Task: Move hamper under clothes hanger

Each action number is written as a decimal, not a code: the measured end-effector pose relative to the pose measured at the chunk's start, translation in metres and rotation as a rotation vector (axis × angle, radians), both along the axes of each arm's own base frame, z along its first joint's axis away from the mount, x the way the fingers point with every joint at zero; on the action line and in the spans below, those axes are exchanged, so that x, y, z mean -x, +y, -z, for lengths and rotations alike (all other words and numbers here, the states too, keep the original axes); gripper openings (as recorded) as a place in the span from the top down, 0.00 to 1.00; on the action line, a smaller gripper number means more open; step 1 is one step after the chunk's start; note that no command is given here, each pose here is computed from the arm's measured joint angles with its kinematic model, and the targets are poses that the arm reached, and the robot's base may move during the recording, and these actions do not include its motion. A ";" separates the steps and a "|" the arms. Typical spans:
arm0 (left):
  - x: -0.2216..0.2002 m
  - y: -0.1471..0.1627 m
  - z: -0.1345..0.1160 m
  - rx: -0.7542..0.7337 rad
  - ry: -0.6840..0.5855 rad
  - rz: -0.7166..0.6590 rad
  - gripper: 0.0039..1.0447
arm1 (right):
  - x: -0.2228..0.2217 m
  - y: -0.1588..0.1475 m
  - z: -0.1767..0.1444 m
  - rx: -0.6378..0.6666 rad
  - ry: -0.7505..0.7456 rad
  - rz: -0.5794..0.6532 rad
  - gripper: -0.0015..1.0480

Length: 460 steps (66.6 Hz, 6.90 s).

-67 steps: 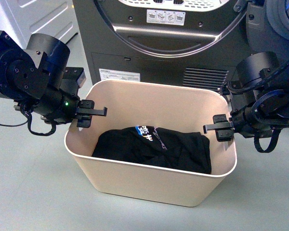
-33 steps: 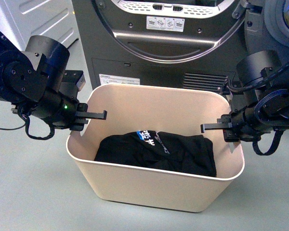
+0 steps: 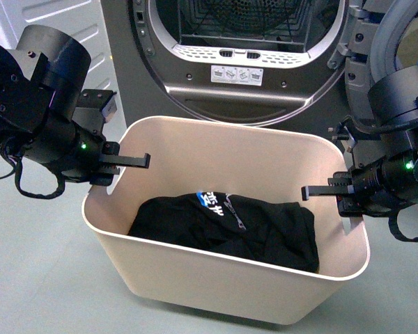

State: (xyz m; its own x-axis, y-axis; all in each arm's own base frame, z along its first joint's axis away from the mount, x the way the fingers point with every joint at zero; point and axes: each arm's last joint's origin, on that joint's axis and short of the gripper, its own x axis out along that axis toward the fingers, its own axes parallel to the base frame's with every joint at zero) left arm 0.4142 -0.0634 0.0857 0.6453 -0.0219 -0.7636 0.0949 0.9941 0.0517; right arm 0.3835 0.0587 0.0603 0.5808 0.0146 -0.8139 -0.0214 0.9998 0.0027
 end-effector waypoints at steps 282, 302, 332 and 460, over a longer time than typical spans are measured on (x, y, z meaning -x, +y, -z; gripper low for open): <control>0.004 0.002 0.004 0.019 -0.007 -0.084 0.96 | 0.003 0.003 0.004 -0.117 -0.095 0.028 0.97; 0.006 0.004 0.018 0.016 0.032 -0.098 0.96 | 0.001 0.002 0.022 -0.114 -0.039 0.038 0.97; 0.003 -0.006 0.043 0.016 0.061 -0.081 0.96 | -0.002 -0.004 0.053 -0.096 0.013 0.062 0.97; -0.005 -0.020 0.054 0.063 0.092 -0.077 0.28 | -0.013 0.001 0.064 -0.047 0.020 0.051 0.36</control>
